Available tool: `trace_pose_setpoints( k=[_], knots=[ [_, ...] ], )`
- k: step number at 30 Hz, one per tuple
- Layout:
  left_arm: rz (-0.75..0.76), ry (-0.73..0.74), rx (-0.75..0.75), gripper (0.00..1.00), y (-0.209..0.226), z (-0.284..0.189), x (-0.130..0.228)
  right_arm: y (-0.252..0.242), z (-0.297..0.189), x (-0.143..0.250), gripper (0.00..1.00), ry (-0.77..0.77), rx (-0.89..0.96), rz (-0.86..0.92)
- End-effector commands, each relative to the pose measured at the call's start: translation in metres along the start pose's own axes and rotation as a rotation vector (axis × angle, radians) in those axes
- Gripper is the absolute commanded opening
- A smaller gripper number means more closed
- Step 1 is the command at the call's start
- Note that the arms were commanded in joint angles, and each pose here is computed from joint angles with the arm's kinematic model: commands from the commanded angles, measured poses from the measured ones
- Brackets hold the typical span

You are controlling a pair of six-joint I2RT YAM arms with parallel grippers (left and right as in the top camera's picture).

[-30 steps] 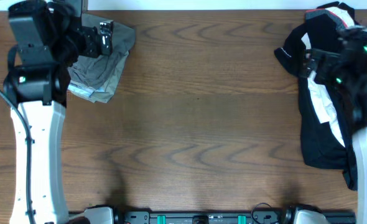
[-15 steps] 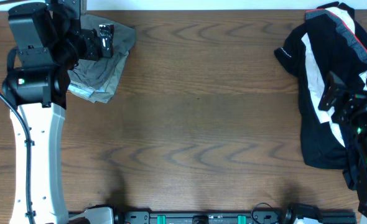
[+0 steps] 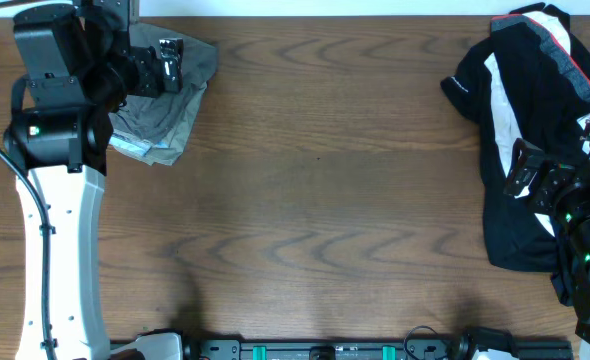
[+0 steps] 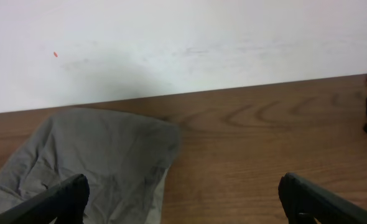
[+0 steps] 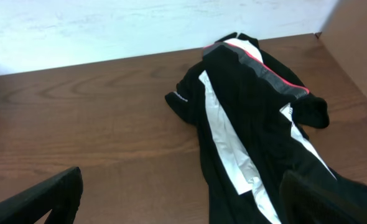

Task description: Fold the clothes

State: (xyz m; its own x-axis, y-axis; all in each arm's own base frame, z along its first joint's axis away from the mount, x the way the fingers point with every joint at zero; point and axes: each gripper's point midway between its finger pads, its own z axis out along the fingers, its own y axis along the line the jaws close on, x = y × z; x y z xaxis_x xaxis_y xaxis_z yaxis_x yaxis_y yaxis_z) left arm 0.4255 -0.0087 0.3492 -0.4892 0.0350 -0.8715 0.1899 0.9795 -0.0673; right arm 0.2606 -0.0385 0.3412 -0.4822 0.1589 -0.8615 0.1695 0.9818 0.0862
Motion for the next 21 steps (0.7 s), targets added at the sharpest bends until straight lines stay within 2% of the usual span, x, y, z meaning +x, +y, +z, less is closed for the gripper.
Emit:
trace_pose_setpoints(
  k=[1,18,21],
  knots=[
    [-0.018,0.002,-0.006,0.98,0.001,0.000,0.001,-0.002,0.000,0.003,0.99,0.011,0.012,-0.010],
    [-0.017,0.002,-0.006,0.98,0.002,0.000,0.001,-0.003,0.000,0.004,0.99,0.017,0.013,-0.010],
    [-0.031,0.049,-0.003,0.98,0.000,0.000,0.012,-0.003,0.000,0.004,0.99,0.017,0.013,-0.010]
  ],
)
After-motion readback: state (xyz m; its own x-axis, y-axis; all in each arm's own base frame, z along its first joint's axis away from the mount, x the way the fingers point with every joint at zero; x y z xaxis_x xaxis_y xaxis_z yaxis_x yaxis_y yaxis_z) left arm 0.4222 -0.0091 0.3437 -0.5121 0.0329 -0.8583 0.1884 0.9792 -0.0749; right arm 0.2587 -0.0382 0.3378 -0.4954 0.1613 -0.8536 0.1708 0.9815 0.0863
